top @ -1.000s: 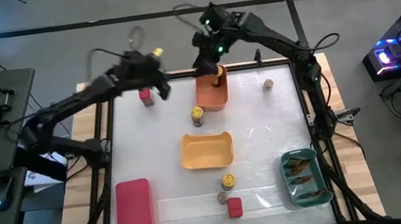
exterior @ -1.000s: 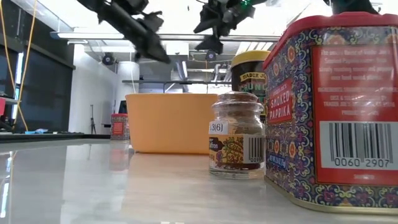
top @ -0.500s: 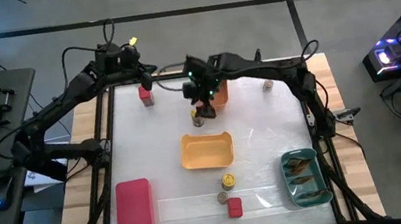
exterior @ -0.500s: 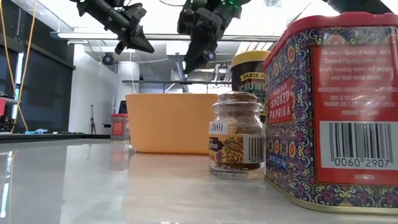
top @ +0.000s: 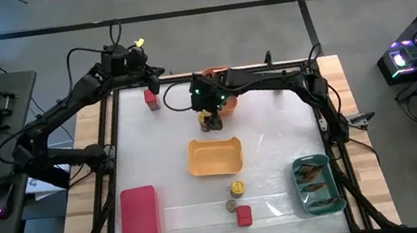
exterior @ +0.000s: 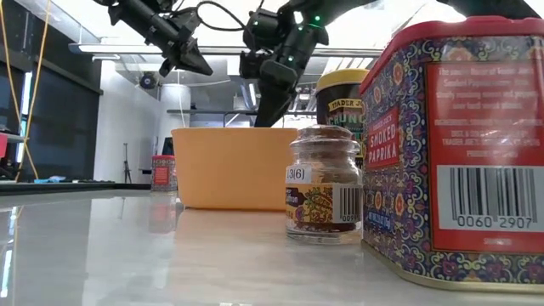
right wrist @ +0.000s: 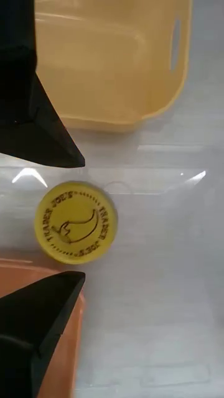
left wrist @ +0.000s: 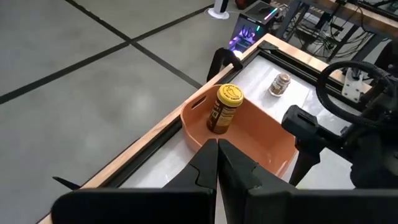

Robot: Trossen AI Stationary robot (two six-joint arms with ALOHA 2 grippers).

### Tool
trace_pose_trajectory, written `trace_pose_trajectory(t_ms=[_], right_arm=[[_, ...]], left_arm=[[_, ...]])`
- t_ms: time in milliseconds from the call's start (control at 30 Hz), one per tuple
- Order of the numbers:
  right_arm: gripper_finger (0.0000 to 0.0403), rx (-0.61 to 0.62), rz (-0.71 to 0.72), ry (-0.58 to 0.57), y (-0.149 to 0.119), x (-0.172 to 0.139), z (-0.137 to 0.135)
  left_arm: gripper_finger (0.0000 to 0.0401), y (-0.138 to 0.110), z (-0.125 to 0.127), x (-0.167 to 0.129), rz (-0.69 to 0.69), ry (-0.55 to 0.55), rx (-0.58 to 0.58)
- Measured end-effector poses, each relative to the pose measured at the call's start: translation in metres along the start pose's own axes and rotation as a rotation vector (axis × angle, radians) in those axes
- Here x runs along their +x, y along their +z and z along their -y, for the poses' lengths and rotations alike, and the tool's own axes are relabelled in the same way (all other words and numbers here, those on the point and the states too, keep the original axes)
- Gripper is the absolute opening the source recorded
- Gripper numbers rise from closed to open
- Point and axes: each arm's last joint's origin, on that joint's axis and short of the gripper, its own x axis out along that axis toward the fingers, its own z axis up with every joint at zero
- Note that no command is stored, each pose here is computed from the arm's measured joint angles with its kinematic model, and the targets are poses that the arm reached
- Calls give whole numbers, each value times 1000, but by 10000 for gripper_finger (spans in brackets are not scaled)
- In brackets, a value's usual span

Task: Sort spices by type
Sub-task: Put the top yellow seasoning bottle into the orange bin

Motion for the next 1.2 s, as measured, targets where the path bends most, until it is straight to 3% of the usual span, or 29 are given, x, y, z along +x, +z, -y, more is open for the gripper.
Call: trace_pose_trajectory(t_ms=[167,467,667,900,1033,1200], right_arm=[[281,-11,29,-18,5,7,-2],[281,25,-50,-8,-2,34,-1],[280,30,-61,-20,-3,36,-1],[224,29,-73,-20,-3,35,-1],[224,5,-7,-33,12,12,5],[224,-41,113,-111,36,-52,26]], left_arm=[[0,0,0,0,-1,1,7],[0,-1,0,0,-11,0,-3],[0,-2,0,0,-23,1,-6],[0,-1,0,0,-10,1,-11],[0,2,0,0,20,-1,-13],[0,4,0,0,39,3,-10]])
